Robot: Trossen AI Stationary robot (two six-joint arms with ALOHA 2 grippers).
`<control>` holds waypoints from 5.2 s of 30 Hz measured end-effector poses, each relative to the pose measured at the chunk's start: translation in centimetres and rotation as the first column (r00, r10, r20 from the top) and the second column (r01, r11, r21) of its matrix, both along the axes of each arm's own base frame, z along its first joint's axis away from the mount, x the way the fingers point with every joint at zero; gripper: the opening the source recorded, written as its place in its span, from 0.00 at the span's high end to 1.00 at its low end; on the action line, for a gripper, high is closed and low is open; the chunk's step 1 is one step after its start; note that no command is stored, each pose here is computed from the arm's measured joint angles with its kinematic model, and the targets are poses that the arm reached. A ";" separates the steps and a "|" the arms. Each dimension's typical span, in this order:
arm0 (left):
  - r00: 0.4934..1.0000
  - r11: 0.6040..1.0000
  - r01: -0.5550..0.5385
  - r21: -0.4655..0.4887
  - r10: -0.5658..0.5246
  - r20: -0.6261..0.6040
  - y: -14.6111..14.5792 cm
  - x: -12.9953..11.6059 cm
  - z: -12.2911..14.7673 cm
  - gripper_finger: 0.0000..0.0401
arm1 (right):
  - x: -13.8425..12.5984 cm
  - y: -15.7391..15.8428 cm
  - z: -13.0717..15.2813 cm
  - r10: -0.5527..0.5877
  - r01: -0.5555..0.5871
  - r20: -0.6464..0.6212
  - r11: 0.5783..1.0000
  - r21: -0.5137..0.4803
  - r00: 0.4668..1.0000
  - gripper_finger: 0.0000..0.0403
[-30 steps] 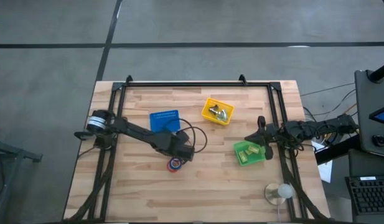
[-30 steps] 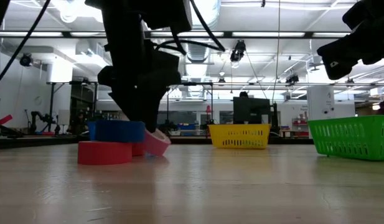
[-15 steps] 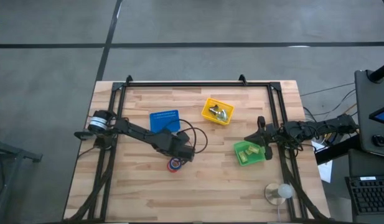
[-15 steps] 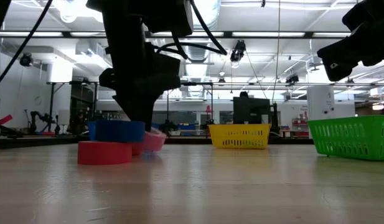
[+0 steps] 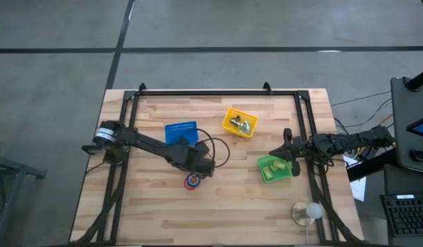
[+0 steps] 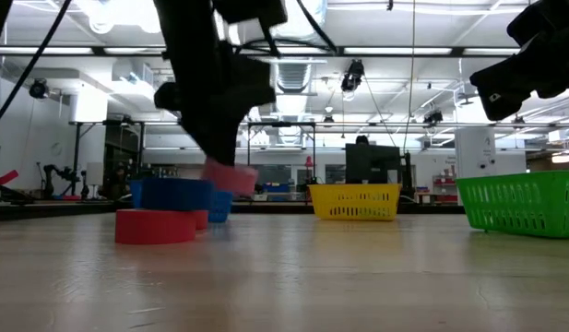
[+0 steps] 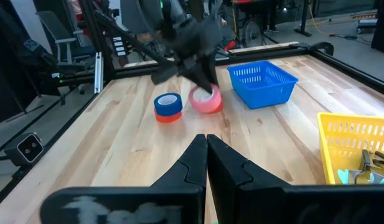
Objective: Pick and place Stapler, Stapler remover, tape
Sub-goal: Put the pink tape into the blue bin, then put the blue tape into the blue bin
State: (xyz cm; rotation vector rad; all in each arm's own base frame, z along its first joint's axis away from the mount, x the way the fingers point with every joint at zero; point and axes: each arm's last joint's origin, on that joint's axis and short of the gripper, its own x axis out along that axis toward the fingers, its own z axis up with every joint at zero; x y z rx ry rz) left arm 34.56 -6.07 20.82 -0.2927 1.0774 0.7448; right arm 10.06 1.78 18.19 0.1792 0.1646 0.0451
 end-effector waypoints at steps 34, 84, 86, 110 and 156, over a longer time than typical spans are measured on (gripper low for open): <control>0.913 0.951 -0.306 0.038 0.281 0.296 9.5 -9.4 2.1 0.86 | 0.0 0.0 0.0 -0.001 0.001 0.005 1.000 0.003 1.000 0.98; 0.868 0.927 -0.358 -0.114 0.375 0.325 12.1 -8.2 -5.9 0.83 | 0.0 0.0 -0.1 -0.001 0.001 0.002 1.000 -0.004 1.000 0.98; 0.868 0.927 -0.357 -0.114 0.375 0.326 12.1 -8.1 -5.9 0.81 | 0.0 0.0 -0.1 -0.001 0.001 0.002 1.000 -0.004 1.000 0.98; 0.886 0.996 -0.041 -0.082 0.075 0.458 9.5 -6.4 0.0 0.52 | 0.1 0.0 -0.6 -0.003 0.003 -0.015 1.000 0.011 1.000 0.98; 0.802 0.839 0.543 -0.040 -0.503 0.323 -1.4 -9.2 -3.5 0.52 | 0.1 0.0 -0.4 -0.003 0.003 0.006 1.000 0.020 1.000 0.98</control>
